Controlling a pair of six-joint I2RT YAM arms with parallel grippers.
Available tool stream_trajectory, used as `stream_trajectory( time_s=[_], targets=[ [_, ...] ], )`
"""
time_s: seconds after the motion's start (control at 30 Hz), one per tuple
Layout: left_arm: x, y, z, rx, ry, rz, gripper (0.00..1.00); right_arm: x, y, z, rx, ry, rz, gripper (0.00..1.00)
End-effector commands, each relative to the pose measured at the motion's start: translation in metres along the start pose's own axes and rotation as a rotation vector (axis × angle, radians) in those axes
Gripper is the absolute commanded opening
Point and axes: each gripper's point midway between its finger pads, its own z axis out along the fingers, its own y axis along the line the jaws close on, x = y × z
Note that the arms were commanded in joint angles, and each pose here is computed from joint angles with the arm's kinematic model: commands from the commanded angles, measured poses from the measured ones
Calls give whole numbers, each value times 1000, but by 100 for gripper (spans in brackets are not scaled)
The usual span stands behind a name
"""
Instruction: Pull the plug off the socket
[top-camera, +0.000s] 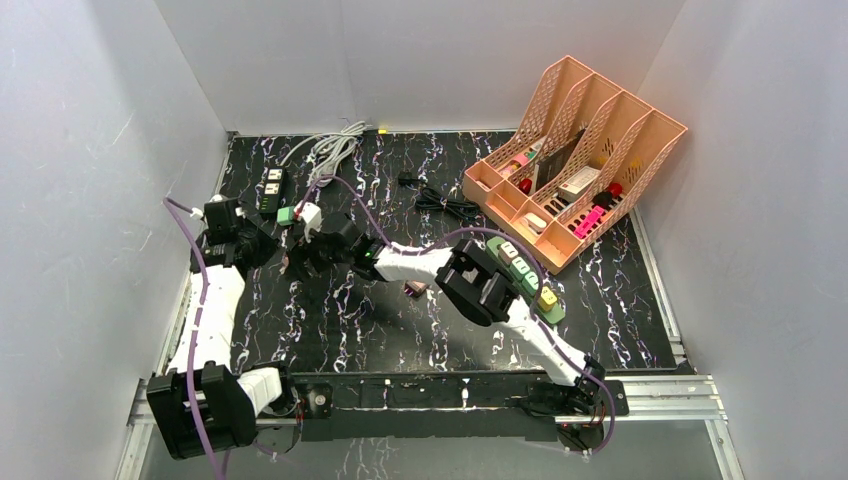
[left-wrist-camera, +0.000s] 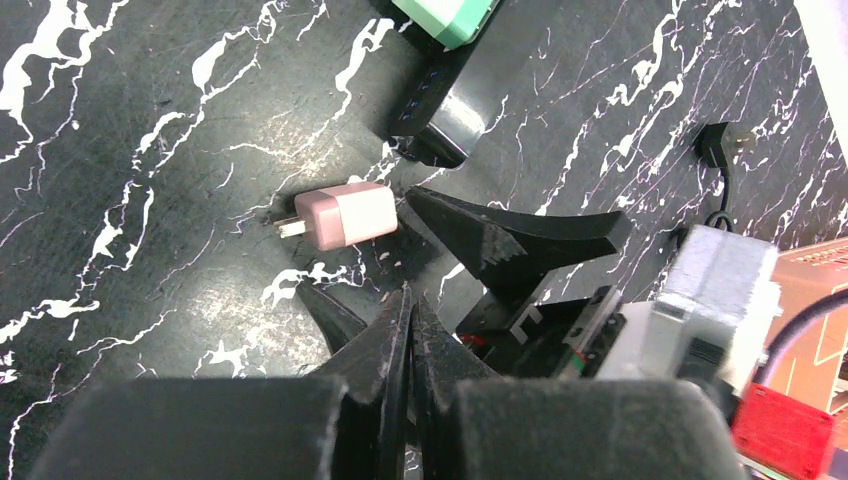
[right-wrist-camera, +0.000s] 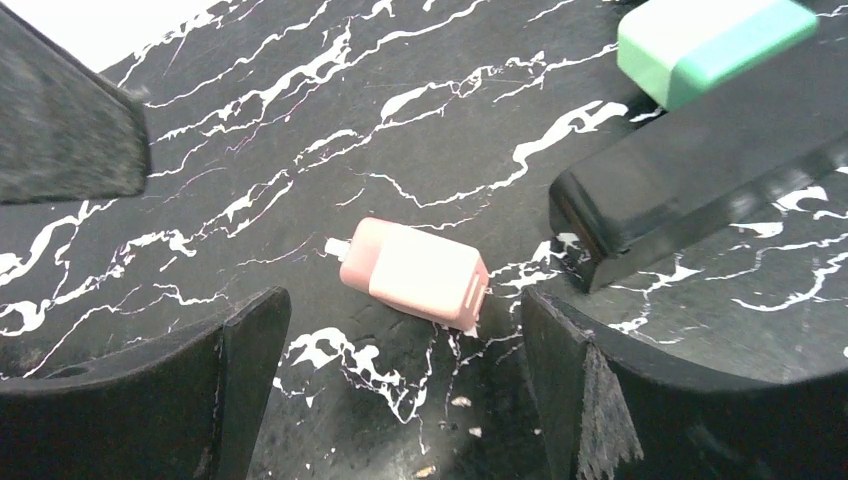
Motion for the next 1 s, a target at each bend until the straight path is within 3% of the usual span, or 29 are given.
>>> stream_trajectory(
  time_s=[0.0,0.13,0.23,0.3,0.43,0.53,0.8,0.97],
  targets=[
    [-9,-4,-14,25,-20,10,0,-19,13,15,-22,-77,-17,93],
    [-11,-4,-15,26,-23,15,0,-14,14,26,-8,-80,-18,90],
    [-11,-2,-15,22,-19,15,0,-12,7,33,32,-92,-4,80],
    [-11,0,-15,18,-20,17,0,-11,2,35,55,-98,7,70],
    [-12,2,-16,14,-25,17,0,-7,-2,36,78,-99,12,40],
    [-14,2,-17,14,-29,17,0,-6,0,30,67,-89,-6,25],
    [-12,5,-14,12,-19,22,0,-16,14,-31,38,-8,-178,22],
    [-6,0,-9,48,18,23,0,17,12,-84,14,211,-200,13]
  ],
)
